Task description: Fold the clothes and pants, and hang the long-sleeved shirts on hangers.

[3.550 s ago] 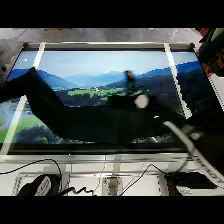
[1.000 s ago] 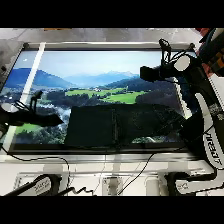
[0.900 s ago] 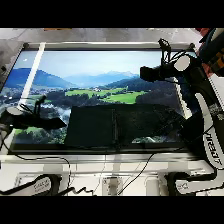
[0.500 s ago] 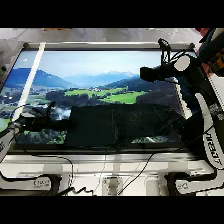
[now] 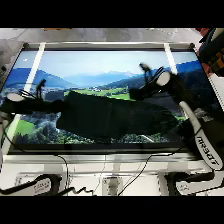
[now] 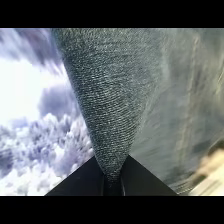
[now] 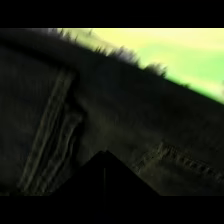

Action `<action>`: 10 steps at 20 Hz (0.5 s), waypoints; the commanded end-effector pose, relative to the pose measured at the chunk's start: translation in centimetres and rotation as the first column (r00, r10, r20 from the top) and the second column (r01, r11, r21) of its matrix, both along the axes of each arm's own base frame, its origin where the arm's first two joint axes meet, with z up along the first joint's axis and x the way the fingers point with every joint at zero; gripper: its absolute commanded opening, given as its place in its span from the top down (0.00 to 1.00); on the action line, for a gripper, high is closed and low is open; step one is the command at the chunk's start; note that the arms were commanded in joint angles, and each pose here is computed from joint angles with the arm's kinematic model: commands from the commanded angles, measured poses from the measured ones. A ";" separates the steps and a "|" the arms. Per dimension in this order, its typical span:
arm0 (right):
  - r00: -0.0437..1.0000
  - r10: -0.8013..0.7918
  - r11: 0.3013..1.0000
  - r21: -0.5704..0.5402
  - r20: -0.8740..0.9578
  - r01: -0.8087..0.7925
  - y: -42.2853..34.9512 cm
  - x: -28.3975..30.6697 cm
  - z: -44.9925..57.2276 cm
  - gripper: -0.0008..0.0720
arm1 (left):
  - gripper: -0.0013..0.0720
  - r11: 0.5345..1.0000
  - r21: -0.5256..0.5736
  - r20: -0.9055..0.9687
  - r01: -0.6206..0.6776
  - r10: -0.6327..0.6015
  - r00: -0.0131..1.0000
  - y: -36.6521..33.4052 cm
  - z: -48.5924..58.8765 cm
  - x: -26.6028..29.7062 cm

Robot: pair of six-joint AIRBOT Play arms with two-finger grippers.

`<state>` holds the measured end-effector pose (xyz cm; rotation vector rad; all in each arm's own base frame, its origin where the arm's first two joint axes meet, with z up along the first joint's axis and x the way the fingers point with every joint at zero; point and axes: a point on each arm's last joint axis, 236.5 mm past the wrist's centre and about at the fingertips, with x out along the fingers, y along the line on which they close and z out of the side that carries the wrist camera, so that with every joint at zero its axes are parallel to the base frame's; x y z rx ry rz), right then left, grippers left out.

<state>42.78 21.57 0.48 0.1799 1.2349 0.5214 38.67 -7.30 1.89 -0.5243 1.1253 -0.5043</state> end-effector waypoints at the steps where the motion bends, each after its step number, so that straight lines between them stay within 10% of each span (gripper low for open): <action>1: 0.998 0.019 0.996 0.087 -0.052 -0.014 6.7 -2.6 -3.8 0.93 | 0.93 0.993 0.020 0.059 -0.120 0.118 0.991 0.8 7.5 0.0; 10: 0.990 0.135 0.955 0.260 0.050 -0.143 27.9 -6.6 -3.8 0.93 | 0.93 0.990 -0.046 0.291 -0.130 0.137 0.947 -1.8 18.9 -5.4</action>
